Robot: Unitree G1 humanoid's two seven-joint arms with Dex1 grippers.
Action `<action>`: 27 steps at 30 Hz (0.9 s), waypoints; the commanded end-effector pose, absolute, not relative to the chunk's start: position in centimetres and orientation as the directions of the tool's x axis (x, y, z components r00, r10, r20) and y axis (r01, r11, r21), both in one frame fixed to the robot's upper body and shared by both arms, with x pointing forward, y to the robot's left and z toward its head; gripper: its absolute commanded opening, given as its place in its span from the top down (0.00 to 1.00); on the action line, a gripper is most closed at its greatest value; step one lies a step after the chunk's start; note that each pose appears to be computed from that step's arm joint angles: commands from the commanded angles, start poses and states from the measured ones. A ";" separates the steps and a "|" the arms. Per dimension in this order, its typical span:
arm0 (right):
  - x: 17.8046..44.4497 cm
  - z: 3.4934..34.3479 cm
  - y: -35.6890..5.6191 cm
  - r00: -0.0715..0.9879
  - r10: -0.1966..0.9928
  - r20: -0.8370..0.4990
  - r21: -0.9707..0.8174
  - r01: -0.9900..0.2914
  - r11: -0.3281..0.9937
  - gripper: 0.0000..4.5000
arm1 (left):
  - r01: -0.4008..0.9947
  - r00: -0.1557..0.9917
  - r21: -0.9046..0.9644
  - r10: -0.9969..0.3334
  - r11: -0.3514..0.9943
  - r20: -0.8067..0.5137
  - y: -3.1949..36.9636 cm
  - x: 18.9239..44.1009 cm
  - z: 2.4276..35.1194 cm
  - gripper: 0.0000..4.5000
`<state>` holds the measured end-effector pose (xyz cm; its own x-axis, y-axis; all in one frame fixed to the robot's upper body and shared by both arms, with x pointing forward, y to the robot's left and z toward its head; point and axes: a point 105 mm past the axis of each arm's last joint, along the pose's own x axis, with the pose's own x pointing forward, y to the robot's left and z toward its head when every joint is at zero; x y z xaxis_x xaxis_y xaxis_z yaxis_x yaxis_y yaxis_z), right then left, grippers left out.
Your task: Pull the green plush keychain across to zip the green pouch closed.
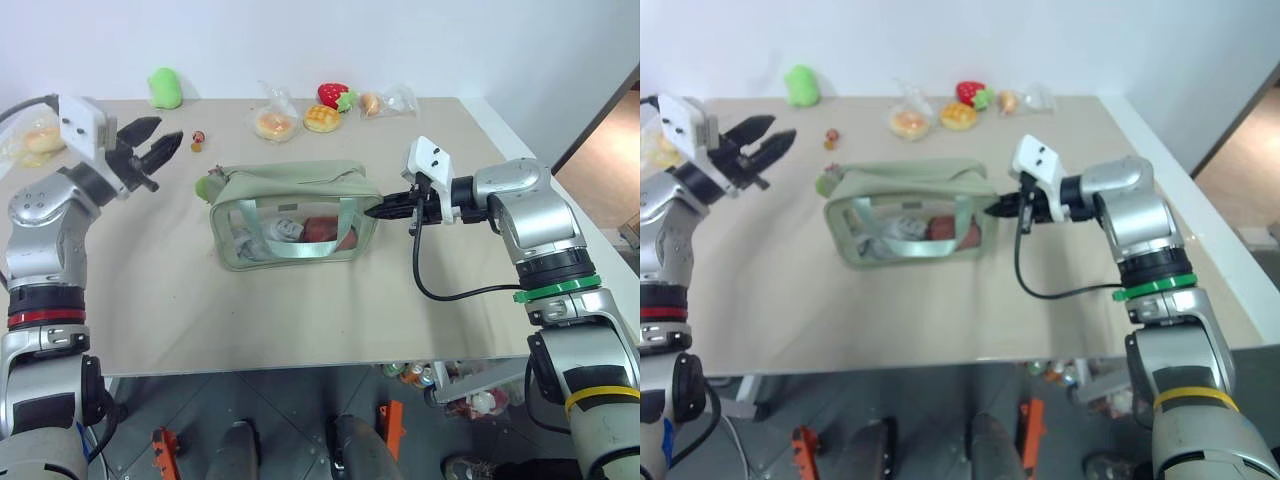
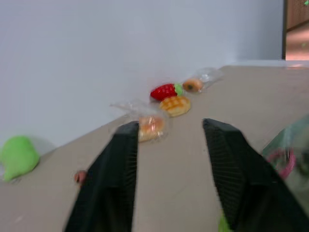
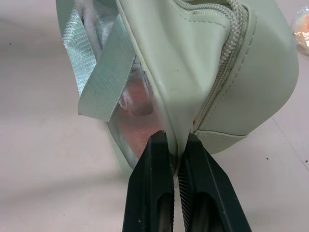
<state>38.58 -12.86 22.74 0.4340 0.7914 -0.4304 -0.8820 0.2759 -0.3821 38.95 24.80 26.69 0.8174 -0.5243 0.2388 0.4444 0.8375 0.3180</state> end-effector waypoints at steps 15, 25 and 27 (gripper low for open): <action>38.4 24.3 -12.8 0.446 0.803 -0.396 -0.420 -0.865 0.273 1.00 | 0.499 0.816 0.466 -0.577 0.730 0.029 25.3 39.5 21.7 0.12; 38.3 24.3 -12.8 0.447 0.805 -0.390 -0.420 -0.864 0.277 1.00 | 0.559 0.774 0.373 -0.628 0.740 0.084 23.7 40.4 23.3 0.12; 38.3 24.4 -12.8 0.449 0.805 -0.388 -0.420 -0.864 0.279 1.00 | 0.569 0.772 0.366 -0.632 0.737 0.072 23.6 40.4 23.1 0.12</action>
<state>38.58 -12.86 22.81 0.4372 0.7901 -0.4296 -0.8805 0.2786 -0.3836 40.58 23.58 21.67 0.7797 -0.6252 0.0336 0.5754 0.7367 0.3554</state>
